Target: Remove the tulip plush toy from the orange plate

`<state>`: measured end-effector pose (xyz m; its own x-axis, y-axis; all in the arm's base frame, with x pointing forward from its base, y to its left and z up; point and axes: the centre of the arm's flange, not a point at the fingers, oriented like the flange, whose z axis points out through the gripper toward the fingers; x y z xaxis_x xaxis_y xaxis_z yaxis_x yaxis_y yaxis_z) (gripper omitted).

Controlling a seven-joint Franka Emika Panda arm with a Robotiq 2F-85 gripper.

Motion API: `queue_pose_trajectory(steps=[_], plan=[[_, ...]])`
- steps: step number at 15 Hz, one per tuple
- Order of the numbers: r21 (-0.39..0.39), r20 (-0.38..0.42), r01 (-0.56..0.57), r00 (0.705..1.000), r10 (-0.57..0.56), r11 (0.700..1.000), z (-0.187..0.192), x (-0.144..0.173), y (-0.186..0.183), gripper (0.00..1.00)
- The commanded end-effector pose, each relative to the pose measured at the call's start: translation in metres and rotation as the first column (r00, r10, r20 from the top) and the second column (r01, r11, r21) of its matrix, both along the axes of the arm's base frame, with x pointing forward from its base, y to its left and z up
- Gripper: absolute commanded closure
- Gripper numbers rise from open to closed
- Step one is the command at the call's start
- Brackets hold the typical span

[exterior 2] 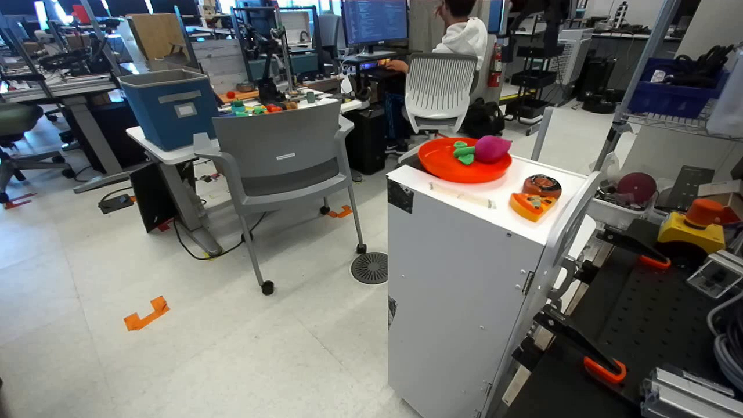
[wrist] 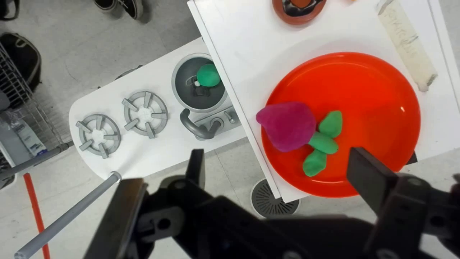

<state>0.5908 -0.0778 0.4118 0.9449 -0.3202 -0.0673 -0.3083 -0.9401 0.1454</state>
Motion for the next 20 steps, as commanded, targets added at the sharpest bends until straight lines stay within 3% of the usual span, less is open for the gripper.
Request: queue_pose_trajectory(steps=[1,8,12,20], plan=[[0.009,-0.001,0.006,1.000,-0.006,1.000,-0.013,0.018,0.003,0.00],[0.005,-0.025,0.031,0.999,-0.030,1.000,-0.030,0.043,0.000,0.00],[0.040,-0.031,0.030,0.999,-0.029,0.999,-0.033,0.059,-0.005,0.00],[0.052,0.025,0.073,0.997,-0.074,0.996,-0.038,0.074,-0.001,0.00]])
